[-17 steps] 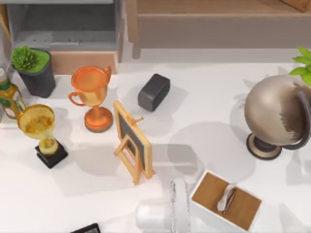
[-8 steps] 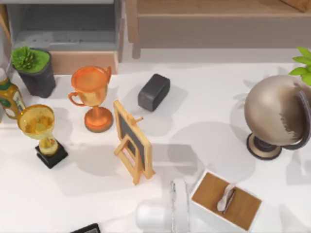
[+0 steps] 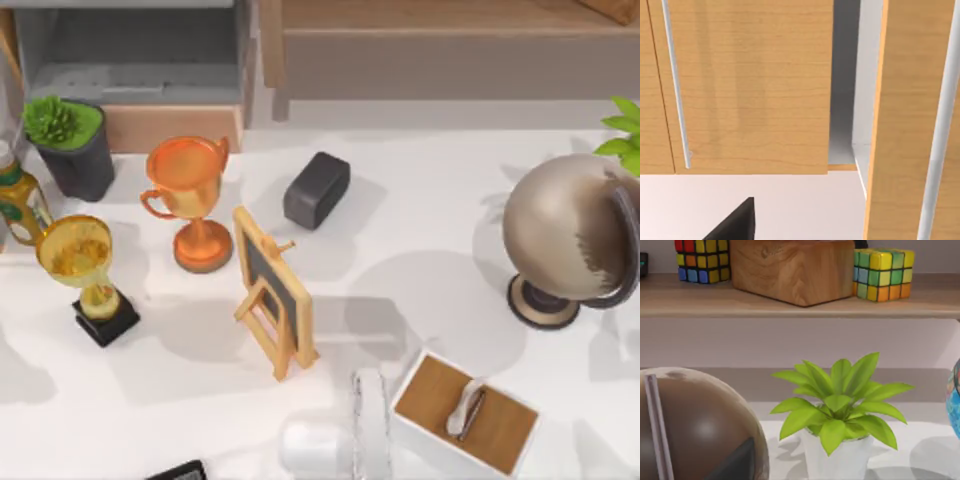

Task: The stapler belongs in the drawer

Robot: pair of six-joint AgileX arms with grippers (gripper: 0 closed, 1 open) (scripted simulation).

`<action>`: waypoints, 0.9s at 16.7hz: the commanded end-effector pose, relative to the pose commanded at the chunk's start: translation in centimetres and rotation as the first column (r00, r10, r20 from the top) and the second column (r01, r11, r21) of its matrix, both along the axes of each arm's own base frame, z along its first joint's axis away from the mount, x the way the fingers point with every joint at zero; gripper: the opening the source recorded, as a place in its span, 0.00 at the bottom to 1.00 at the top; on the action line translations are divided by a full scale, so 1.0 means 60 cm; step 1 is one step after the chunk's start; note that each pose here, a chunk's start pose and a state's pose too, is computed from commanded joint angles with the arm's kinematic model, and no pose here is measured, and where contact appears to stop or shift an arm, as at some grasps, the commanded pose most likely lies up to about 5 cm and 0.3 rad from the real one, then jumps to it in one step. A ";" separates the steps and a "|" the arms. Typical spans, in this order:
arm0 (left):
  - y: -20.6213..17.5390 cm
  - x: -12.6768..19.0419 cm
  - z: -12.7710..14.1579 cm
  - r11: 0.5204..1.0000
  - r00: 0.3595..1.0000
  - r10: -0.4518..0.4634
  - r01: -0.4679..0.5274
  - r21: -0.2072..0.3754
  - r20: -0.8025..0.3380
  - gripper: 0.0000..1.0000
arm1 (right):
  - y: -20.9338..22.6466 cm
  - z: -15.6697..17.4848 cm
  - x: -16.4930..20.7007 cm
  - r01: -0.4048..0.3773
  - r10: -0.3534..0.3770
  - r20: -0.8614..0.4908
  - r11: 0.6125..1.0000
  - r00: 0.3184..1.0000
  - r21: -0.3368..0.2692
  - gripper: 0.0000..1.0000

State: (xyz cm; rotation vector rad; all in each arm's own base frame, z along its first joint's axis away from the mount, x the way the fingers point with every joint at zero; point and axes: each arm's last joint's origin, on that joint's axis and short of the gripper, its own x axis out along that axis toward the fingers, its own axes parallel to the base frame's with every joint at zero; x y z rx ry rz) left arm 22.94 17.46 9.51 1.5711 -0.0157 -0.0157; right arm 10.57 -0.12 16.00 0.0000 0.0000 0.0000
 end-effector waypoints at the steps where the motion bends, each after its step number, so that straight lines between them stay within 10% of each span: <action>1: 0.000 0.000 0.000 1.000 1.000 0.000 0.000 0.000 0.000 1.00 | 0.000 0.000 0.000 0.000 0.000 0.000 1.000 1.000 0.000 1.00; 15: -0.001 0.042 0.000 1.000 1.000 0.000 0.000 0.000 0.000 0.92 | 0.000 0.000 0.000 0.000 0.000 0.000 1.000 1.000 0.000 1.00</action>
